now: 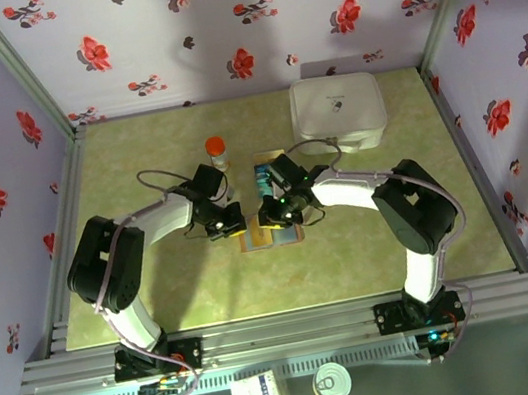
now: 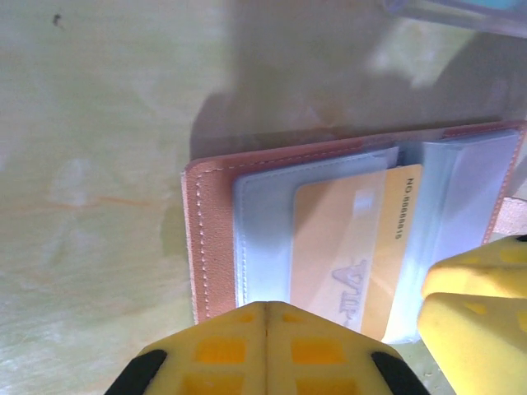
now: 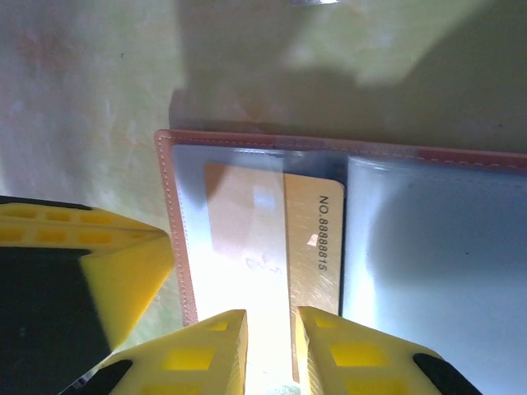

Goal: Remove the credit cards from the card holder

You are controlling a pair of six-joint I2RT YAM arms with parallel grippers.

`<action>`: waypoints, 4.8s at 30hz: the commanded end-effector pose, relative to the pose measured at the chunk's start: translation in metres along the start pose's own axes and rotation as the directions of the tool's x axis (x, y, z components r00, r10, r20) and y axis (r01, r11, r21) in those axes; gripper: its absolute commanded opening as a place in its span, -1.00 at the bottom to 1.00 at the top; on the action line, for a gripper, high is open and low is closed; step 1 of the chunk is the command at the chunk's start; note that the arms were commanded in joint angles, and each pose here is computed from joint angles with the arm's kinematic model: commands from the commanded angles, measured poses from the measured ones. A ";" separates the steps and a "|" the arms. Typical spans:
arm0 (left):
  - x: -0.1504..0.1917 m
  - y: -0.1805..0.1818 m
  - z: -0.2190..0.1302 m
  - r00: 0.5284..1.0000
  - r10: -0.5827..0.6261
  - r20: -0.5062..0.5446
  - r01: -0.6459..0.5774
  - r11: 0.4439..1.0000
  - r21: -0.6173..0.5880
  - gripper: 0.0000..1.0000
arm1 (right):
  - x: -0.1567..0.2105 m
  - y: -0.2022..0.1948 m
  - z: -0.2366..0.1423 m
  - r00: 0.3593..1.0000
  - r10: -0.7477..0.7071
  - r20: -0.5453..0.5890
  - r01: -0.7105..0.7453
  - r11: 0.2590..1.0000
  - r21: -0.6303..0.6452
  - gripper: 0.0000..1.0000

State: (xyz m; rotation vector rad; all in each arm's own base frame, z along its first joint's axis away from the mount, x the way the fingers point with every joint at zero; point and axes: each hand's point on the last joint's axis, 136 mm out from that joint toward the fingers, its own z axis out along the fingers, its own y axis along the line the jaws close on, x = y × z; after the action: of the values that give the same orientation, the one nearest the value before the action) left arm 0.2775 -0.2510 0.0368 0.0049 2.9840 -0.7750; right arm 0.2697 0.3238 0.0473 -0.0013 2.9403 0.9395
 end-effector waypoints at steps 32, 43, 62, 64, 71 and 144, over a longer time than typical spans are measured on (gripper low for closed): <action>0.013 0.010 0.023 0.998 0.005 -0.063 -0.007 0.999 -0.033 -0.99 | 0.000 0.001 0.002 1.000 0.028 -0.006 -0.028 0.996 -0.088 -0.66; 0.013 0.009 0.022 0.998 0.006 -0.062 -0.008 0.999 -0.034 -0.99 | 0.001 0.001 0.006 0.999 0.049 -0.014 -0.051 0.988 -0.144 -0.63; 0.010 0.018 0.014 0.999 0.002 -0.052 -0.005 0.998 -0.062 -0.99 | 0.002 -0.021 -0.014 0.998 0.046 0.033 -0.043 0.996 -0.080 -0.90; 0.009 0.019 0.013 0.999 -0.002 -0.050 -0.001 0.998 -0.062 -0.99 | 0.004 -0.027 -0.019 0.999 0.028 0.032 -0.027 0.999 -0.030 -0.90; 0.009 0.018 0.013 0.999 -0.002 -0.045 0.000 0.999 -0.055 -0.99 | 0.004 -0.037 -0.037 0.999 -0.022 0.033 0.018 0.995 0.097 -0.90; 0.012 0.025 -0.005 1.000 -0.002 -0.027 0.001 0.999 -0.037 -0.87 | -0.171 0.020 -0.103 0.008 -0.920 -0.391 0.976 -0.078 0.203 -1.00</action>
State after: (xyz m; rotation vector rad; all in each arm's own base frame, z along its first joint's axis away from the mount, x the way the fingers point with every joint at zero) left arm 0.2690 -0.2344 0.0241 -0.0005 3.0094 -0.7569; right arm 0.4282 0.2846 0.1552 -1.8591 2.0605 -0.0205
